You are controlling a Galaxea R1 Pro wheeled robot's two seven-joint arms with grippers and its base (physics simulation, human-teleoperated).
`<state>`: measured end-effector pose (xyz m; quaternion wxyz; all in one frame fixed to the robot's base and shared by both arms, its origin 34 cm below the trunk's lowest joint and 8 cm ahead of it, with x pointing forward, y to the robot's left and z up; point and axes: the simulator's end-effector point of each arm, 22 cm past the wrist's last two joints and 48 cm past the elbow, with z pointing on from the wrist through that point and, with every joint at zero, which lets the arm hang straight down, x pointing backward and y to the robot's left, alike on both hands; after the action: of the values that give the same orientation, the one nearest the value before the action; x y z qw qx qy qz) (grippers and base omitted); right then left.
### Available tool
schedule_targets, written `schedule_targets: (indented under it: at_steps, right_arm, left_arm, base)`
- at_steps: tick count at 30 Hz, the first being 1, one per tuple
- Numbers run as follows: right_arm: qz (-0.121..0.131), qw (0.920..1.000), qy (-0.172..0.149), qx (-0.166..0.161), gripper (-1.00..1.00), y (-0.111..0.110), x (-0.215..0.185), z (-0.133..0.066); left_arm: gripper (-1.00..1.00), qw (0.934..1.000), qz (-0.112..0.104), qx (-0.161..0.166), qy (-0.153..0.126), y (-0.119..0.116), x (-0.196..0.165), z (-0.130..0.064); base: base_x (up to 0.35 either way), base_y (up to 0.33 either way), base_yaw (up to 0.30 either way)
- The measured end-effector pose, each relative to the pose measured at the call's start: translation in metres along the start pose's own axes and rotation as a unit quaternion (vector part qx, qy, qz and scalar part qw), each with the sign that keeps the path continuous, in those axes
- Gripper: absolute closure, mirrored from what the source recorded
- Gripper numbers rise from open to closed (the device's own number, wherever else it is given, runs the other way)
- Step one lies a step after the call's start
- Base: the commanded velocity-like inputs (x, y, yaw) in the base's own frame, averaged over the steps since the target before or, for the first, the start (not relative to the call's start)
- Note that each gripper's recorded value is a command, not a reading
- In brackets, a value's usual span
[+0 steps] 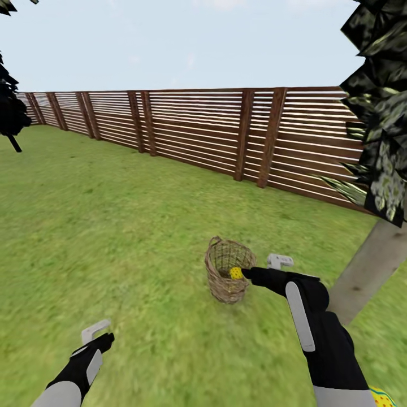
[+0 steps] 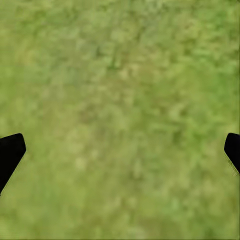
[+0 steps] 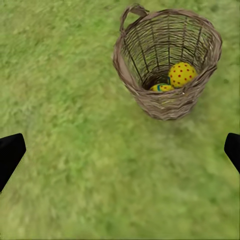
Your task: Take the three Easter eggs out of the wicker basket on the lawn in the garden, then place them on the lawn next to a single tree (choose any tree) so that all three eggs are next to the same tree and none are left in the basket.
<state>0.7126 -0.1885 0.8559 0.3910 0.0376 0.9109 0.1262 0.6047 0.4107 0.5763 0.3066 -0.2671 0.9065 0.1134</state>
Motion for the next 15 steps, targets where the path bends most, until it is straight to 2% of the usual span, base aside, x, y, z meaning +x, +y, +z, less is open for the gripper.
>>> schedule_targets:
  at_steps: [15]
  right_arm:
    - [-0.002, 1.0, -0.009, -0.001, -1.0, 0.0018, -0.0074, -0.0077]
  left_arm:
    - [-1.0, 0.9999, -0.004, 0.003, -0.01, -0.0018, -0.0106, -0.0047]
  base:
    - [0.238, 0.259, -0.131]
